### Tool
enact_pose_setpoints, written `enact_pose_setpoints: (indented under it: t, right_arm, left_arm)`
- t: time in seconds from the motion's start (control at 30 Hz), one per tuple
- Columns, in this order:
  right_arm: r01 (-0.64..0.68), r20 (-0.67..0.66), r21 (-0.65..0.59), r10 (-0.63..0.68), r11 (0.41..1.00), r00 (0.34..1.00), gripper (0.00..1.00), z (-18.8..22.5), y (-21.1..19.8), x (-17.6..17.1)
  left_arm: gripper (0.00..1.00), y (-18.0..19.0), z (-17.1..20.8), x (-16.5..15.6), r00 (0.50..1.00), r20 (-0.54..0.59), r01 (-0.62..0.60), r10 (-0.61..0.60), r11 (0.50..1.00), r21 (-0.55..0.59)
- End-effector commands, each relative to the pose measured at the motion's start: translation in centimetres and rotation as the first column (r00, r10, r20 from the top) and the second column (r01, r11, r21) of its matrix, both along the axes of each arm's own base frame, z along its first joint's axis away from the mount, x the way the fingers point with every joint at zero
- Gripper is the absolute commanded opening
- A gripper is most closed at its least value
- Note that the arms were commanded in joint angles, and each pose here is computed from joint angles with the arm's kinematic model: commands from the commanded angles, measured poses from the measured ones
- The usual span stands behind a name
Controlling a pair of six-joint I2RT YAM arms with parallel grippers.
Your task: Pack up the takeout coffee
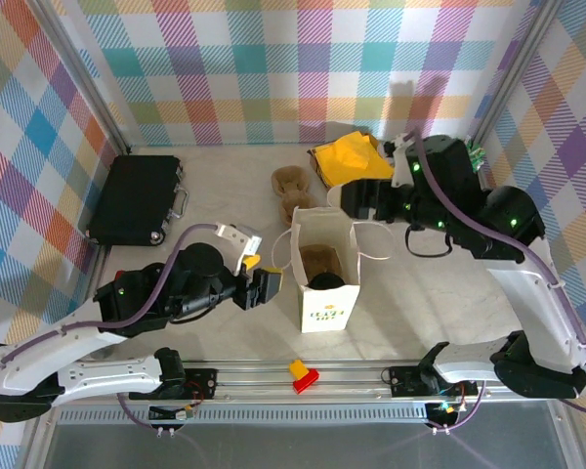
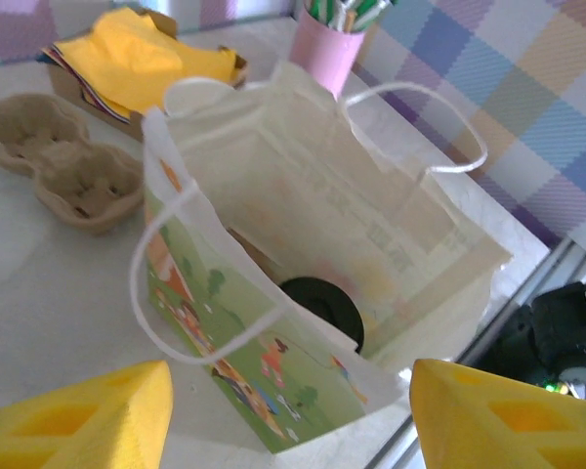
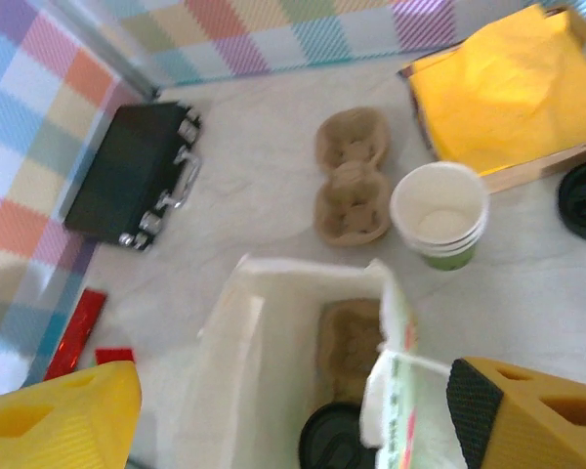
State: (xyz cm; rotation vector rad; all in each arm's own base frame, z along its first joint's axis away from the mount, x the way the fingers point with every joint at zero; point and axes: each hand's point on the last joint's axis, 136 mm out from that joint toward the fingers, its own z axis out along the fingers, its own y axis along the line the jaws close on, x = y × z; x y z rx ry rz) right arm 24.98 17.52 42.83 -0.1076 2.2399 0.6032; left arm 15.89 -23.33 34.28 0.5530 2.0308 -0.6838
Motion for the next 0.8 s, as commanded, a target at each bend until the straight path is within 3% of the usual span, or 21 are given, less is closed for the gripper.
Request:
enact_pose_setpoints:
  t: [0.0,0.4,0.77]
  right_arm:
    - [-0.005,0.034,0.006,0.005,1.0,0.999,0.83,1.0,-0.6,1.7]
    - [0.201,0.023,-0.058,-0.2,0.978,0.98,0.87,-0.3,-7.7,9.5]
    - [0.378,0.033,-0.177,-0.379,0.909,0.925,0.86,-3.4,-15.0,16.1]
  left_arm:
    - [0.66,1.5,1.4,1.0,0.996,0.053,-0.077,0.076,0.996,0.032]
    - [0.73,5.7,3.9,6.3,0.935,0.113,-0.341,0.335,0.939,0.036]
    - [0.8,6.6,3.3,10.5,0.899,0.161,-0.421,0.408,0.905,0.061]
